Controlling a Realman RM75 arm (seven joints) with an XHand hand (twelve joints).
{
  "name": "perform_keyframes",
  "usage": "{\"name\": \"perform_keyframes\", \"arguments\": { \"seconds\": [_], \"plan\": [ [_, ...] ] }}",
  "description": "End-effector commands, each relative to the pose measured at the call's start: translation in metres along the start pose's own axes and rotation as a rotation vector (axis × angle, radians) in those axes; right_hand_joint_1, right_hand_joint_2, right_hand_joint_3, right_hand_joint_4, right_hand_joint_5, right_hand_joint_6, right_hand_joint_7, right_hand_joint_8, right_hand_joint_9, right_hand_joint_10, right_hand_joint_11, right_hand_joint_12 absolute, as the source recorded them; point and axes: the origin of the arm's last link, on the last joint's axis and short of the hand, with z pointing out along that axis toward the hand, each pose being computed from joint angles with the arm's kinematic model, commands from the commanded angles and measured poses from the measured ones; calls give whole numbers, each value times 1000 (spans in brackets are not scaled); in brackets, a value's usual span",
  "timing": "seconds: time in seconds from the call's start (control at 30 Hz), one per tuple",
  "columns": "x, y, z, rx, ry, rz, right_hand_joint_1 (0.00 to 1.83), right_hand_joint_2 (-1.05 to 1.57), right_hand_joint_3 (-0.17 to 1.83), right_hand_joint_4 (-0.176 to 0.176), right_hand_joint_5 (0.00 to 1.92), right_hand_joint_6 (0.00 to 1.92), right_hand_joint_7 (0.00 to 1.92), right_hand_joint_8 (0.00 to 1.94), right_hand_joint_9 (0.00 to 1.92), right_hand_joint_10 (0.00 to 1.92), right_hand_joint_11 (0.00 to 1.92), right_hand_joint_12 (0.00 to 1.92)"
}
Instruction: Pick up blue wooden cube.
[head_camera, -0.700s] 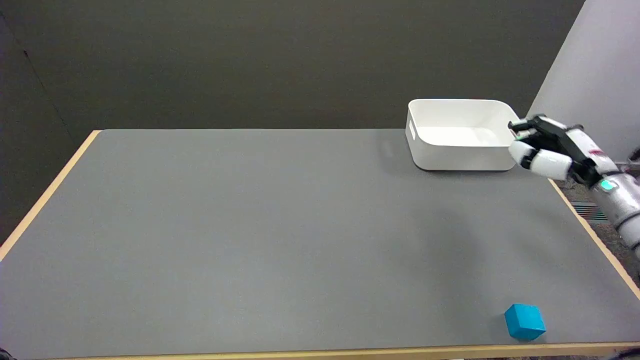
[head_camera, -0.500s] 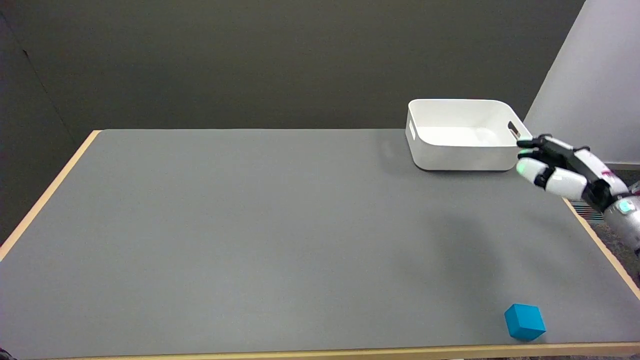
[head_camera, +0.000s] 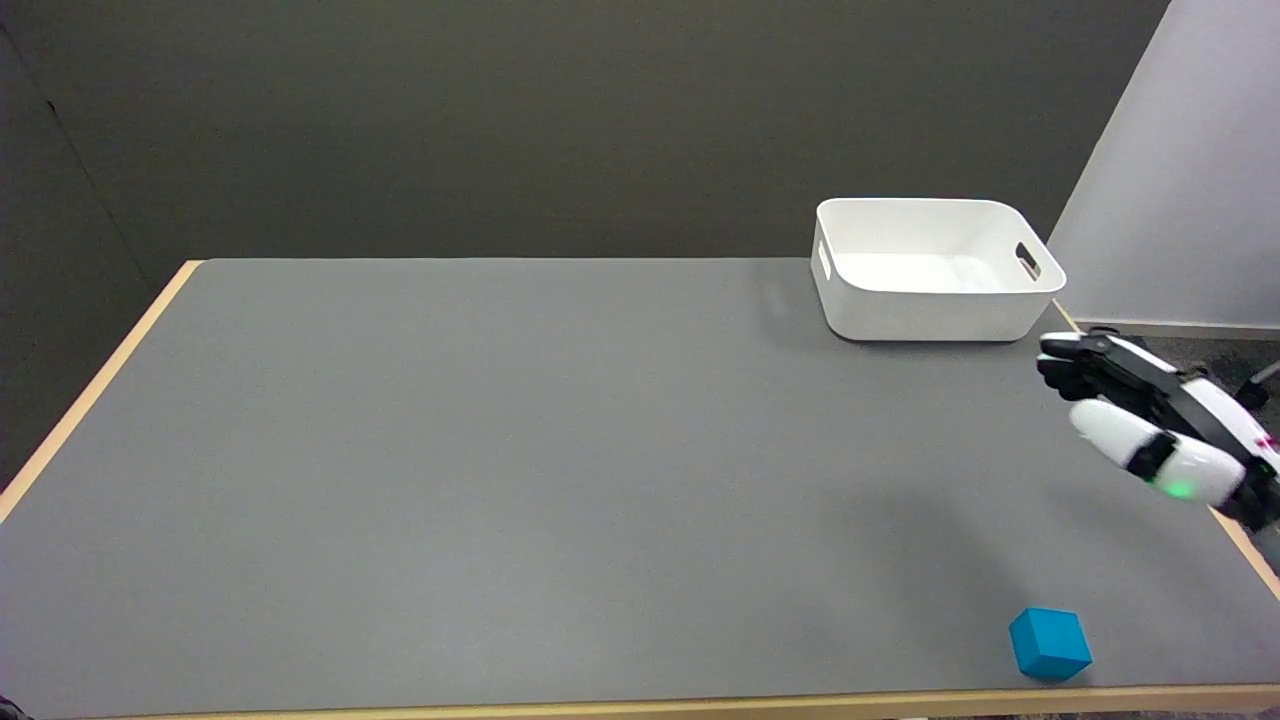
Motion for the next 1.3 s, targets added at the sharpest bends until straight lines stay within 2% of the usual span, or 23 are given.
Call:
{"name": "perform_keyframes", "arguments": {
  "seconds": [0.03,0.17,0.4,0.6,0.9,1.1,1.3],
  "plan": [
    [2,27,-106,127,332,249,443,574,895,99,320,606,434,445,301,771,94,1190],
    [-8,28,-120,107,342,292,437,572,891,101,327,621,455,461,320,797,110,1208],
    [-24,30,-124,54,313,141,435,548,879,87,303,570,443,450,308,806,109,1222],
    [-38,32,-107,94,241,119,449,534,868,66,263,503,404,432,272,798,103,1235],
    [-56,40,-89,116,155,2,473,536,867,57,253,487,393,429,259,797,100,1238],
    [-57,42,-84,124,162,-25,482,538,870,56,253,487,391,428,256,797,100,1238],
    [-61,47,-97,65,171,-116,494,540,871,53,254,488,391,432,256,799,101,1240]
  ]
}}
